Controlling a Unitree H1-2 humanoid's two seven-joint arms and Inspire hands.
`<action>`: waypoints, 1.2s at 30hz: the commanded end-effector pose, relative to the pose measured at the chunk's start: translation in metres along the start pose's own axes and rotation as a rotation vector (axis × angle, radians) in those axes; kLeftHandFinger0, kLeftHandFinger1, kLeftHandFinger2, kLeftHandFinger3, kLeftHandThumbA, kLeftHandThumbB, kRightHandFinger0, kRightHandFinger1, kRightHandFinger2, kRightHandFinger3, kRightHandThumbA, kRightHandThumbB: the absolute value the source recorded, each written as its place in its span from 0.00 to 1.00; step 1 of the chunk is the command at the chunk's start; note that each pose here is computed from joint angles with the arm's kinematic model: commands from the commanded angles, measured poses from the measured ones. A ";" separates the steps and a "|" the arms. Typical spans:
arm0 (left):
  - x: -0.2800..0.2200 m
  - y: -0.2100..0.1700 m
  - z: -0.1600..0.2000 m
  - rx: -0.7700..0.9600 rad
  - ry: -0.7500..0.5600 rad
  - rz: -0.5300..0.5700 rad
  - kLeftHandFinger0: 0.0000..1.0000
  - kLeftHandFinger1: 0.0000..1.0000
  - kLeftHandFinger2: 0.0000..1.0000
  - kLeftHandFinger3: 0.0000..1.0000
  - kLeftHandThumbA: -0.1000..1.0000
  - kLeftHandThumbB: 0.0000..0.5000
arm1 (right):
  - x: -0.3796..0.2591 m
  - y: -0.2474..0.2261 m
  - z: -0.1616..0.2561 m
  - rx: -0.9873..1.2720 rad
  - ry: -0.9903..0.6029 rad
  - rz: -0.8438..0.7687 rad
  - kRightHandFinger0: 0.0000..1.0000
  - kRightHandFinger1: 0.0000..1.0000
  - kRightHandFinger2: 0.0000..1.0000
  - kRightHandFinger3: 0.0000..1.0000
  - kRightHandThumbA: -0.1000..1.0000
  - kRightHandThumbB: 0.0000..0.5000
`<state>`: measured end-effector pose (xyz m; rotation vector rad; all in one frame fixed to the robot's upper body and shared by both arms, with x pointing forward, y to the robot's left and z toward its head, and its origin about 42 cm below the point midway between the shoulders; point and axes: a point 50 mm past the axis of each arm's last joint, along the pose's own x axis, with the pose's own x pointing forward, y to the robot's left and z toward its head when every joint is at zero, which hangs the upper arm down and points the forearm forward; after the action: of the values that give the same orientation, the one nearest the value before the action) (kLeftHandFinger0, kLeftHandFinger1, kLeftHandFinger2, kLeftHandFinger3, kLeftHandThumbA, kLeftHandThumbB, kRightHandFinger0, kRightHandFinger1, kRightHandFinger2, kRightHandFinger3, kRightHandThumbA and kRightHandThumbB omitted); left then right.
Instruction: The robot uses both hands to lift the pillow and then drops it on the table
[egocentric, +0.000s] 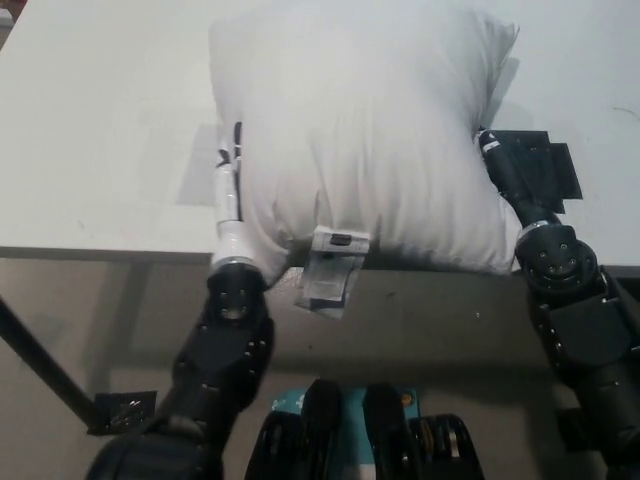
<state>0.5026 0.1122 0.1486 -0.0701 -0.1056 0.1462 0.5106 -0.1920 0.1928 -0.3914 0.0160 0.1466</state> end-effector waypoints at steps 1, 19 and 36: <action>-0.013 -0.083 0.033 -0.089 -0.065 -0.232 1.00 1.00 1.00 1.00 1.00 0.07 | 0.004 0.057 0.036 0.043 -0.132 0.190 1.00 1.00 1.00 1.00 1.00 0.60; -0.022 -0.097 0.123 -0.203 -0.417 -0.278 1.00 1.00 1.00 1.00 1.00 0.00 | -0.027 0.058 0.131 0.066 -0.559 0.066 1.00 1.00 1.00 1.00 1.00 0.51; -0.087 -0.086 0.260 -0.250 -0.904 -0.297 1.00 1.00 1.00 1.00 1.00 0.01 | -0.127 0.025 0.255 0.035 -0.965 -0.080 1.00 1.00 1.00 1.00 1.00 0.63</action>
<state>0.4552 0.1049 0.3110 -0.3405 -0.7545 0.0998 0.4451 -0.1575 0.3104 -0.3010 -0.5035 0.0883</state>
